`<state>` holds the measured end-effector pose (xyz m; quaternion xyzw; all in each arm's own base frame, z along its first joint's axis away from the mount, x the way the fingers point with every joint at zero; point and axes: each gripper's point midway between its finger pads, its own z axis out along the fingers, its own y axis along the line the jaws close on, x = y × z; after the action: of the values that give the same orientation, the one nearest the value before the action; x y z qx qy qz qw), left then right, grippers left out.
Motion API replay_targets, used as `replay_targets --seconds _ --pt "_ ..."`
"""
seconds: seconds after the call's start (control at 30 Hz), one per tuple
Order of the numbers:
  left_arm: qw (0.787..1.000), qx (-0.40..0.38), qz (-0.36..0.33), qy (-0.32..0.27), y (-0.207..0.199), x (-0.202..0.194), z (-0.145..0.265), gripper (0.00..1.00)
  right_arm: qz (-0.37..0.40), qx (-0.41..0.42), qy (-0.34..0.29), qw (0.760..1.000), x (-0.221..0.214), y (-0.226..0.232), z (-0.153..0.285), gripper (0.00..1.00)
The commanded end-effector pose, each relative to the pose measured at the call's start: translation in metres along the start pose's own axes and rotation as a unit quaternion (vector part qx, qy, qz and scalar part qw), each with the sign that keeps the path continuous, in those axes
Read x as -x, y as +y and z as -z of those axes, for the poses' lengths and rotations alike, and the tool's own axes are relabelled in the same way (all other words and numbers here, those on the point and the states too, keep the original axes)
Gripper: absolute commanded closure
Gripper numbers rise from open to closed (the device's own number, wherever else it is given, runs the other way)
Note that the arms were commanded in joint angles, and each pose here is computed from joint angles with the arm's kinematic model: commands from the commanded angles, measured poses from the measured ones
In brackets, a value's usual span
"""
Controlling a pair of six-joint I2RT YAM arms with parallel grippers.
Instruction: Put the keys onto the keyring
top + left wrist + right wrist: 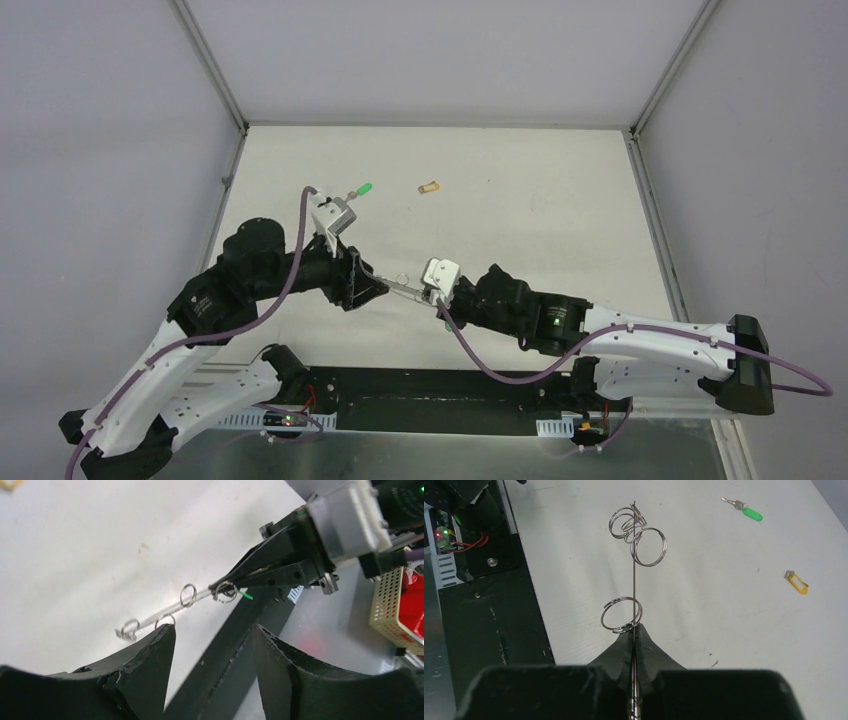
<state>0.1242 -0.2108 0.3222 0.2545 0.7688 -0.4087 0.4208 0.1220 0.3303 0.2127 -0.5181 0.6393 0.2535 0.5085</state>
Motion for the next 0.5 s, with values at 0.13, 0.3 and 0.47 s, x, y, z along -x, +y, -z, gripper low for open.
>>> replay_targets --seconds 0.13,0.3,0.47 --pt "0.943 -0.140 -0.257 -0.161 -0.040 0.041 0.003 0.44 -0.105 -0.020 -0.040 0.993 0.029 -0.004 0.007 1.00" --pt "0.900 -0.149 -0.376 -0.159 -0.033 0.024 -0.004 0.46 -0.134 -0.029 -0.044 0.990 0.035 -0.006 0.007 1.00" --pt "0.860 -0.163 -0.457 -0.158 -0.031 0.014 -0.009 0.50 -0.150 -0.036 -0.045 0.987 0.035 -0.008 0.007 1.00"
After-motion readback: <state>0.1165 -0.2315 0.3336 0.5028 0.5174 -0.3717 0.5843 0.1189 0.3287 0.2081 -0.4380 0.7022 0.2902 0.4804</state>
